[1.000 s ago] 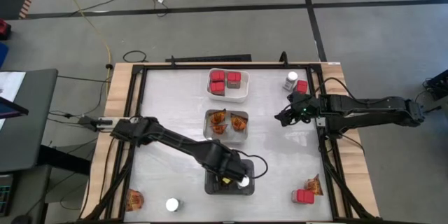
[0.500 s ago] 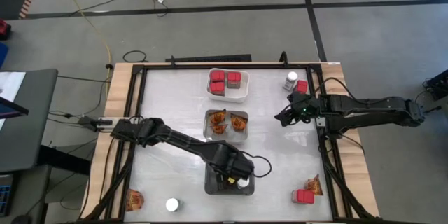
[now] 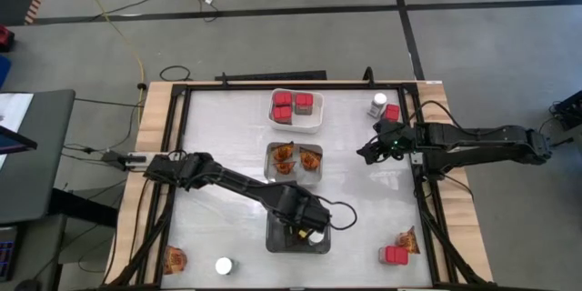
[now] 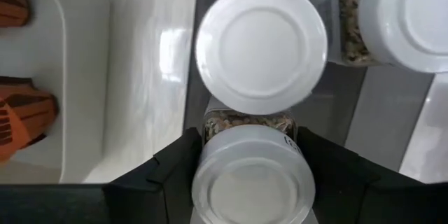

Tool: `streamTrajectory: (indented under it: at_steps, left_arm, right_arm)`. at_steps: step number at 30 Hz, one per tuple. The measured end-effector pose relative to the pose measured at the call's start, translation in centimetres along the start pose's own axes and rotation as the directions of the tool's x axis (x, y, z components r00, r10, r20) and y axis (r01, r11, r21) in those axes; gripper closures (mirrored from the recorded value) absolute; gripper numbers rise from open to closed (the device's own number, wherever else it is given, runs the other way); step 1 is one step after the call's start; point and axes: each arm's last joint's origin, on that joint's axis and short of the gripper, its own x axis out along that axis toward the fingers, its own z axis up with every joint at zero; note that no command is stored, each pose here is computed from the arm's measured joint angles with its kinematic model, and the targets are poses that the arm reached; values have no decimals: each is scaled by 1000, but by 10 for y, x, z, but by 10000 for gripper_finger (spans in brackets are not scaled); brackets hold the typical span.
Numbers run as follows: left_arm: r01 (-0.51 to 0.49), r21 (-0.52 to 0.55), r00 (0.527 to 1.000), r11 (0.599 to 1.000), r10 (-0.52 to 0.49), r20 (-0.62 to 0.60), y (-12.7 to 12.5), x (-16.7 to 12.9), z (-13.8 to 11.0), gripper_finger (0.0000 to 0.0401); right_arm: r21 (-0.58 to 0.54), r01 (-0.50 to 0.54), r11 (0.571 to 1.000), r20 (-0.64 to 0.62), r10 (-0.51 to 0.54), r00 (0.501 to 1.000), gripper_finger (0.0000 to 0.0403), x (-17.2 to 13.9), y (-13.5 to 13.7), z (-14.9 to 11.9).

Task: Sort spices by type
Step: Put the white seasoning bottle into the black bin

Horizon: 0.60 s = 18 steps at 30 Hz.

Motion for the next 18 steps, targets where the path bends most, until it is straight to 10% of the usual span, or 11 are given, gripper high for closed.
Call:
streamTrajectory:
  at_steps: [18]
  left_arm:
    - [-4, -1, 999, 1000, 4, 33, 2, 0, 4, 187]
  right_arm:
    - [2, 0, 1000, 0, 0, 1000, 117, 0, 0, 0]
